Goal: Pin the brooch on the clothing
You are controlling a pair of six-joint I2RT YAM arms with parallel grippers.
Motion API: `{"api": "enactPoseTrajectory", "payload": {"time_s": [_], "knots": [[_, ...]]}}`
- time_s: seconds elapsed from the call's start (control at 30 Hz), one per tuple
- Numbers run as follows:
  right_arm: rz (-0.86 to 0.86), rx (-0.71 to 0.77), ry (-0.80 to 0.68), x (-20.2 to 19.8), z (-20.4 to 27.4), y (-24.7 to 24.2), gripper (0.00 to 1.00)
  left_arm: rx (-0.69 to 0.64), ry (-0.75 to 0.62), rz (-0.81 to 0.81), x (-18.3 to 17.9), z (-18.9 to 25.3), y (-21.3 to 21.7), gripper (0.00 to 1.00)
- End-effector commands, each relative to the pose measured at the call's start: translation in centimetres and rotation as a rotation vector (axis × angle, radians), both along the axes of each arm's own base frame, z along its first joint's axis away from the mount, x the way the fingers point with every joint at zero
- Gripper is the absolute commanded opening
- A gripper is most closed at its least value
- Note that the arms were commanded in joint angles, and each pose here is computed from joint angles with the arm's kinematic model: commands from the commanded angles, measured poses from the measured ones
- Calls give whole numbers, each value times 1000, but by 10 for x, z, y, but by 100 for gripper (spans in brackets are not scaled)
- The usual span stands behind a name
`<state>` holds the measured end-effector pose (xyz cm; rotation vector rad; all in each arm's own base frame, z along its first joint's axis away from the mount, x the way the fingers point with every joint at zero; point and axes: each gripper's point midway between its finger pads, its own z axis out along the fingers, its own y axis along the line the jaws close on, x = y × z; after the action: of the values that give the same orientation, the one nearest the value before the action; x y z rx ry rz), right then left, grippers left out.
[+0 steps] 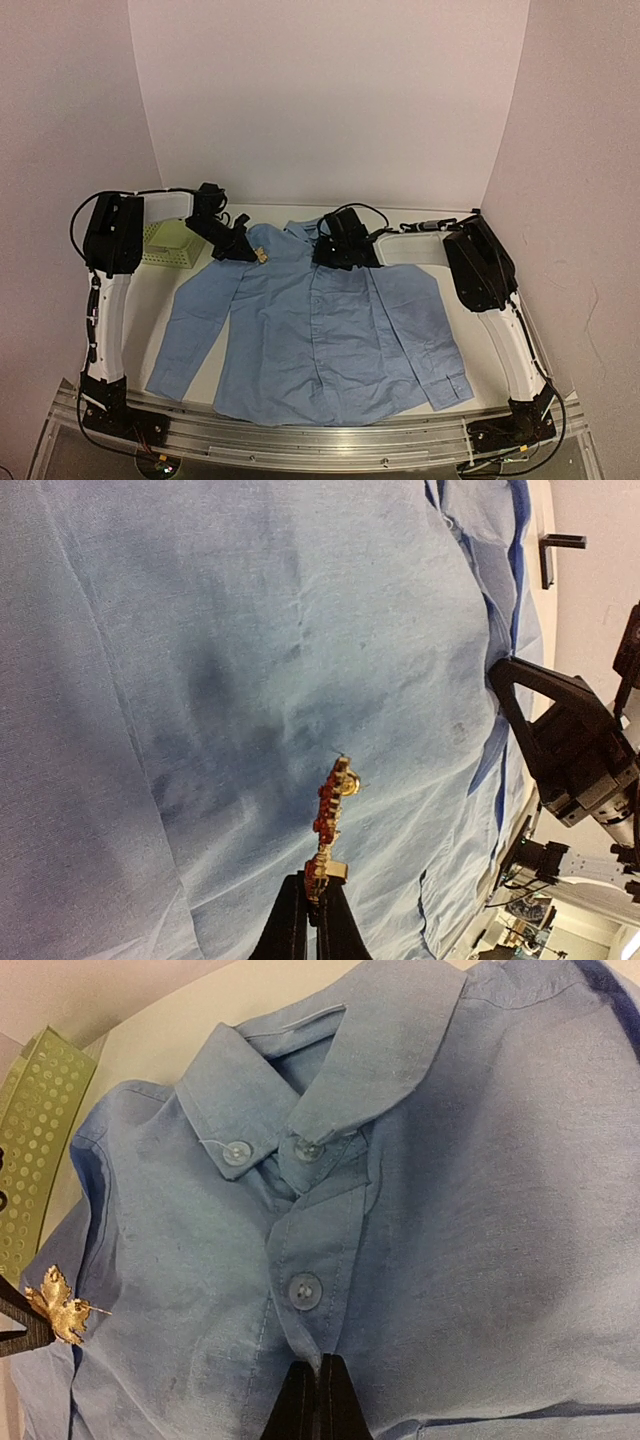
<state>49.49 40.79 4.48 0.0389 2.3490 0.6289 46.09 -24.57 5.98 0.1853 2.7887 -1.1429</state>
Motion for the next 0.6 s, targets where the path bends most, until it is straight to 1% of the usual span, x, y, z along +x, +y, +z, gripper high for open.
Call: {"api": "enactPoseTrajectory", "payload": {"time_s": [0.0,0.17,0.33,0.57], "knots": [[-1,63,-20,7,20,6,0,-139,46,3,-6,9,-13,0],[2,65,-9,12,10,7,0,-189,58,3,-6,9,-18,0],[3,72,14,10,-1,9,0,-197,74,12,-4,2,-20,0],[-9,69,39,9,-12,5,0,-254,115,37,-4,5,-21,0]]}}
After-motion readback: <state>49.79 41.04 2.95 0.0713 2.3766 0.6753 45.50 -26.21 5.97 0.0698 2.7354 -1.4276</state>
